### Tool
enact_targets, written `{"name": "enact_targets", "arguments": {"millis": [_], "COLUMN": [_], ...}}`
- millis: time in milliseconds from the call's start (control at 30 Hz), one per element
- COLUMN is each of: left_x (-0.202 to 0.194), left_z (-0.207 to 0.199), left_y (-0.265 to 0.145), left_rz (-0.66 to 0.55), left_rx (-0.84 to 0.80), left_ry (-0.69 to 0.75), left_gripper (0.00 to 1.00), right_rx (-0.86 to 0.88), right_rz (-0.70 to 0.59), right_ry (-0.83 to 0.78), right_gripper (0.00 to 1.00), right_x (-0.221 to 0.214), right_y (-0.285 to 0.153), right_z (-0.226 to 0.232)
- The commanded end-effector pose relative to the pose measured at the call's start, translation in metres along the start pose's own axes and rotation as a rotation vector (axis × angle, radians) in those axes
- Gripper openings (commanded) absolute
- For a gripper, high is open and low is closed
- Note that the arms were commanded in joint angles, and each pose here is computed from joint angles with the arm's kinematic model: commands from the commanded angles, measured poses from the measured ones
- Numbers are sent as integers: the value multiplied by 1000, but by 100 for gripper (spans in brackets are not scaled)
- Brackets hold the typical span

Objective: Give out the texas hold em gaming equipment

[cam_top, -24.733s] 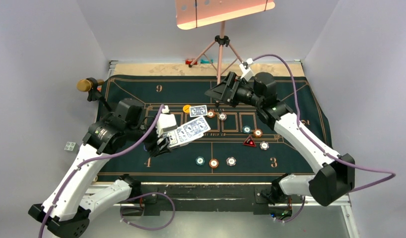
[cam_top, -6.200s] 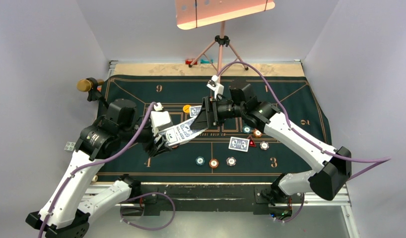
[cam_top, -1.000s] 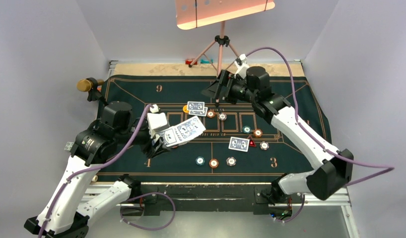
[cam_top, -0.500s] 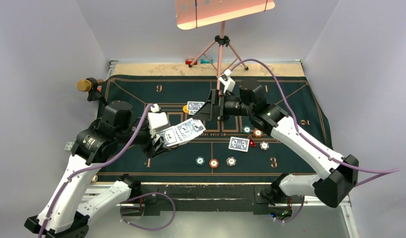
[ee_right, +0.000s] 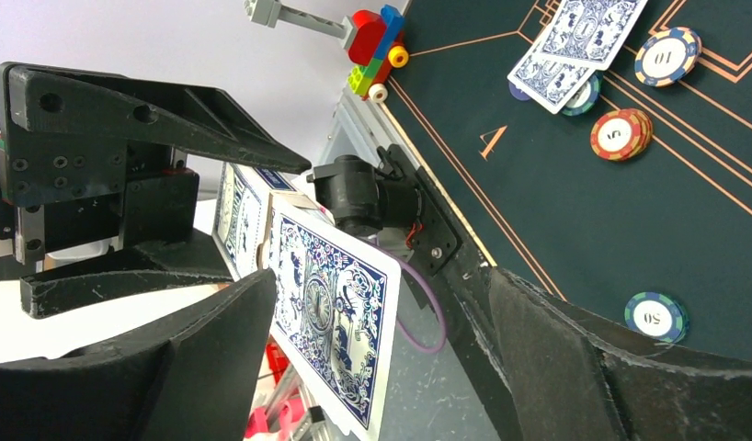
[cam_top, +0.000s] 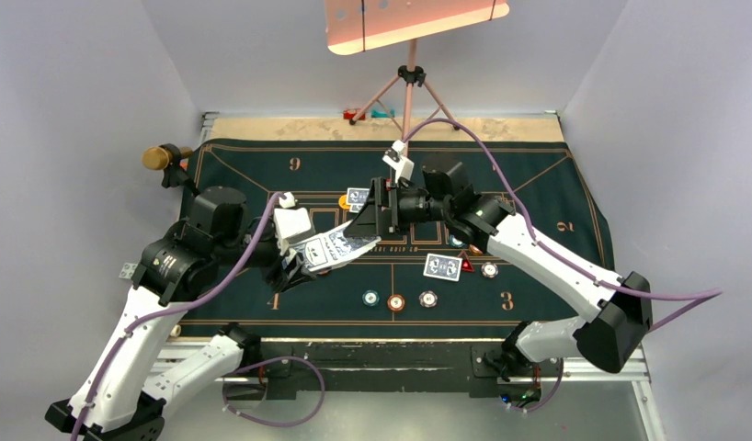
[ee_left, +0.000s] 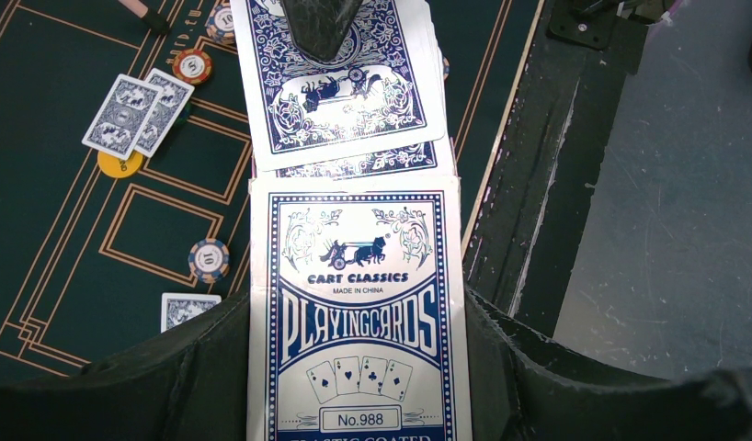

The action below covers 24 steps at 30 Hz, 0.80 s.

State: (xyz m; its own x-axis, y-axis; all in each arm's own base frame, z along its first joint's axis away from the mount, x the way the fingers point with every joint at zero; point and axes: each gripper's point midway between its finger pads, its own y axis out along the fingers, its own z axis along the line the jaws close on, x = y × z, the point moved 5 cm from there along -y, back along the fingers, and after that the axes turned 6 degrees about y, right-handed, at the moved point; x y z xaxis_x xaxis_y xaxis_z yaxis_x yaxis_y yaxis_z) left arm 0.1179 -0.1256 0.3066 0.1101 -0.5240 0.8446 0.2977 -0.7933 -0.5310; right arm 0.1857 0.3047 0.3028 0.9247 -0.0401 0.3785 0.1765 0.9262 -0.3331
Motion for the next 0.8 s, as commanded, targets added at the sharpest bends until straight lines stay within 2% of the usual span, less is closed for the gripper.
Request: {"name": "enact_targets", "arguments": {"millis": [0, 233, 600, 767], "left_x": [15, 17, 18, 19], "left_z": [2, 0, -1, 0], "left_y": [-4, -5, -7, -7], "left_rz": [-70, -76, -82, -82], "left_rx": [10, 7, 4, 8], "left_ry": [26, 28, 28, 31], "left_gripper": [0, 0, 0, 0], "right_rx": [63, 12, -30, -27], "right_rz": [-23, -33, -111, -117], "right_ry": [-39, -48, -92, -93], "right_gripper": [86, 73, 66, 59], "right_x": [6, 6, 15, 16], "right_y": [-6, -9, -23, -27], "right_z": [21, 15, 23, 25]}}
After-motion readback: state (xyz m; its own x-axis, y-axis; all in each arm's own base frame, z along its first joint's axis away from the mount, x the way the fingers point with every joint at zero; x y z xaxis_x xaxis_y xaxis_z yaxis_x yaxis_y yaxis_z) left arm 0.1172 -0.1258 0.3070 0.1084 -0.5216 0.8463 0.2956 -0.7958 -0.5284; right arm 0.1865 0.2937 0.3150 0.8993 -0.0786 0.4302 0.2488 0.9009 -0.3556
